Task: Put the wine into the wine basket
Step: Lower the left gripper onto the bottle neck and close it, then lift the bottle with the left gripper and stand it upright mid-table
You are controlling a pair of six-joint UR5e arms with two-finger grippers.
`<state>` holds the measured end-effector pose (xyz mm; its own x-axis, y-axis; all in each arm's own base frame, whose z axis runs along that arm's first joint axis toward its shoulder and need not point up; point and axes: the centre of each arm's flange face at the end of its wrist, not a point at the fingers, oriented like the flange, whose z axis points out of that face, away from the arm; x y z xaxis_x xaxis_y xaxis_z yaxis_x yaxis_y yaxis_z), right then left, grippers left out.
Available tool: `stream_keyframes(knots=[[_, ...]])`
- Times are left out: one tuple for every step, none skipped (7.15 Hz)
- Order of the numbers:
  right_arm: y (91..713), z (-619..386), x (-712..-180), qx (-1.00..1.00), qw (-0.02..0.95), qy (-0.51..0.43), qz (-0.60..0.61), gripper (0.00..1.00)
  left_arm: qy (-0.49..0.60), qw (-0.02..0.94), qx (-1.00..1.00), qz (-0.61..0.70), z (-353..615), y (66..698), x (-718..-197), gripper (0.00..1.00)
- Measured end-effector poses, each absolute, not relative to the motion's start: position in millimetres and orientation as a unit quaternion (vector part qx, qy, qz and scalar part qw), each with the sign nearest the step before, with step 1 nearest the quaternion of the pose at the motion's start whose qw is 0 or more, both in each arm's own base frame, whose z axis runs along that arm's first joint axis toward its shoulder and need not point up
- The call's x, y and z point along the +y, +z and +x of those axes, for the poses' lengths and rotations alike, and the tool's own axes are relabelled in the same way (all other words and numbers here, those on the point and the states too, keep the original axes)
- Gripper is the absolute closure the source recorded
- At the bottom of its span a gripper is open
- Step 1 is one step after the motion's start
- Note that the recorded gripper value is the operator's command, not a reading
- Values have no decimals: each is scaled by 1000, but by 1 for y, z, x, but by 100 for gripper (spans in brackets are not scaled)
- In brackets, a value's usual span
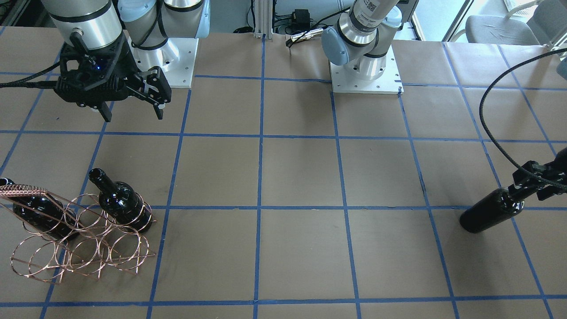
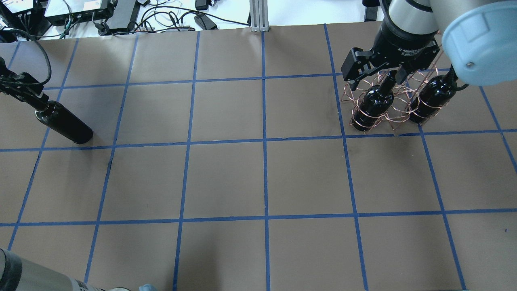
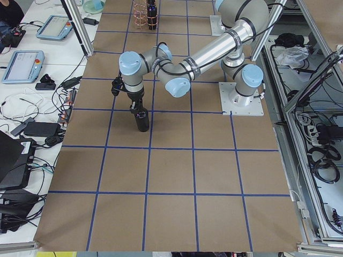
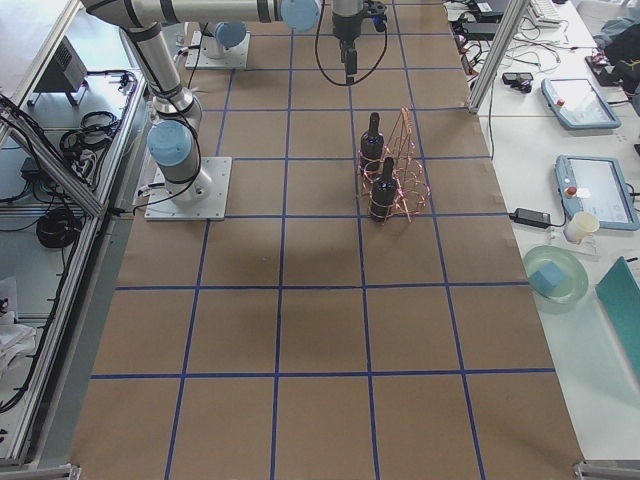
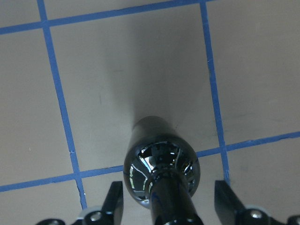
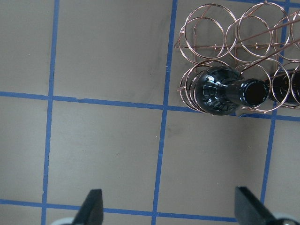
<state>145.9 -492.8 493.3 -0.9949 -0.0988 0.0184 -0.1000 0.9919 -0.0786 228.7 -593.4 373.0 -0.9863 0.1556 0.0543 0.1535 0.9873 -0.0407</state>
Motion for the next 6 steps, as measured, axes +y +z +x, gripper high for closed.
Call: stream_keyframes(knots=[[493,146,-493,-998,7,39,50,0,14,29,-996,-77,229,372,-593,100],[493,146,-493,-998,7,39,49,0,10,29,-997,-77,229,371,-592,100],[493,146,-494,-998,6,39,49,0,6,27,-997,-77,229,371,-591,100],[493,146,-494,-998,6,39,49,0,4,24,-997,-78,230,371,-591,100],[493,146,-493,-998,6,40,49,0,4,22,-997,-79,228,373,-591,100],[493,147,-493,-998,6,40,49,0,9,18,-996,-81,220,382,-591,100]])
